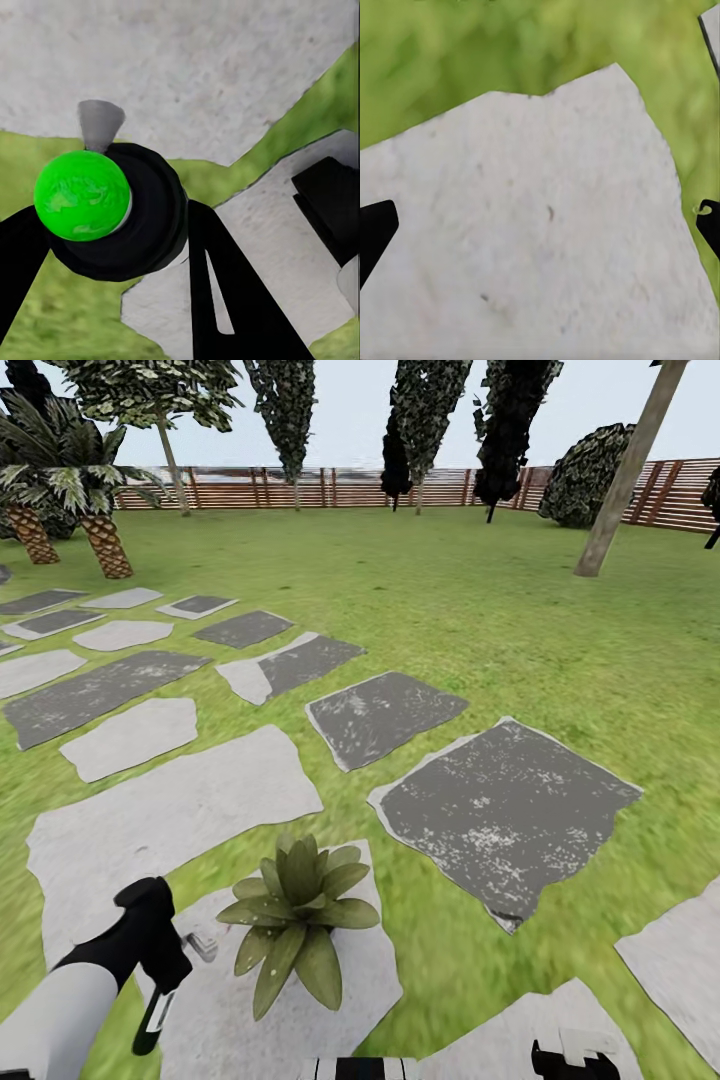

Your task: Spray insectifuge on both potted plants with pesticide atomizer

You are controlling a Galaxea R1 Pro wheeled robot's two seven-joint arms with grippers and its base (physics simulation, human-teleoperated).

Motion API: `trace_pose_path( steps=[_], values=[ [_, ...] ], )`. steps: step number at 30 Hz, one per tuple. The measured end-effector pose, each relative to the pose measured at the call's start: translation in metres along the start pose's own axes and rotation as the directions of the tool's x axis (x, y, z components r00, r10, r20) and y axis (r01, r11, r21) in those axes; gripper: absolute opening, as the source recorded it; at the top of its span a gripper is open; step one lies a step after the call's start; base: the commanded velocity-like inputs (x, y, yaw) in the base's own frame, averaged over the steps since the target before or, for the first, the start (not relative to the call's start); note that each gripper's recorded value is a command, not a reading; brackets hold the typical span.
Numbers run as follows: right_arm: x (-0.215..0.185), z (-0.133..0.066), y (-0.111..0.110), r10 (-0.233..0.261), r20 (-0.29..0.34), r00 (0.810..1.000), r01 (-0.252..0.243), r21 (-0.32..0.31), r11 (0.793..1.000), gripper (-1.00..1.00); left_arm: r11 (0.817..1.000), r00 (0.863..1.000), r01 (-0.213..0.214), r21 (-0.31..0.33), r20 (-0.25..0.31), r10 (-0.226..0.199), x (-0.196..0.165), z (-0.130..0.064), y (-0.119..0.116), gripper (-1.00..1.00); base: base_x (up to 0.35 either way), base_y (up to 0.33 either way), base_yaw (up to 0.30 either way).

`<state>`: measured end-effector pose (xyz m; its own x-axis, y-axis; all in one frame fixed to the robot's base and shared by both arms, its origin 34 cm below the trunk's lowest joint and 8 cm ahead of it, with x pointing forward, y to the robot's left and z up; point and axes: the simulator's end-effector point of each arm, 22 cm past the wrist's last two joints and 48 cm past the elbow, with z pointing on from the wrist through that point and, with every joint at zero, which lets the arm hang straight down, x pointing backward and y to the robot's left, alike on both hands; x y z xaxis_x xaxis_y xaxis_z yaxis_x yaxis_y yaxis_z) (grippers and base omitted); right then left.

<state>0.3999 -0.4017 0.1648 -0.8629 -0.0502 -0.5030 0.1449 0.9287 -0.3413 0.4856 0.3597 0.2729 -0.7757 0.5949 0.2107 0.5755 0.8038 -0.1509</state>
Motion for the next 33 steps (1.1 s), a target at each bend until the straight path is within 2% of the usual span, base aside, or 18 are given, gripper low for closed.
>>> trace_pose_path(
  steps=[7, 14, 23, 29, 33],
  values=[
    [0.0, 0.0, -0.001, 0.0, 0.0, 1.0, 0.0, 0.003, 1.0, 1.0, 1.0, 1.0, 0.007, 0.016, 0.022, -0.007, -0.007, -0.001, -0.005, -1.0, -0.011, 0.161, 0.0],
    [0.0, 0.0, -0.001, 0.0, 0.0, 1.0, 0.0, 0.003, 1.0, 1.0, 1.0, 1.0, 0.008, 0.018, 0.025, -0.009, -0.007, -0.001, -0.006, -1.0, 0.164, 0.27, 0.0],
    [0.0, 0.0, 0.001, 0.001, 0.0, 1.0, -0.001, 0.0, 1.0, 1.0, 1.0, 0.999, -0.005, 0.02, 0.037, 0.005, -0.018, -0.003, -0.011, -1.0, 0.024, 0.027, -0.009],
    [0.0, -0.001, 0.002, 0.001, 0.0, 1.0, -0.001, -0.002, 1.0, 1.0, 1.0, 0.999, -0.007, 0.019, 0.04, 0.006, -0.02, -0.004, -0.011, -1.0, 0.0, 0.0, -0.238],
    [0.0, -0.001, 0.003, 0.0, 0.0, 1.0, 0.0, -0.003, 1.0, 1.0, 1.0, 0.999, -0.008, 0.01, 0.043, 0.007, -0.021, -0.007, -0.008, -1.0, 0.0, 0.0, -0.066]
  ],
)
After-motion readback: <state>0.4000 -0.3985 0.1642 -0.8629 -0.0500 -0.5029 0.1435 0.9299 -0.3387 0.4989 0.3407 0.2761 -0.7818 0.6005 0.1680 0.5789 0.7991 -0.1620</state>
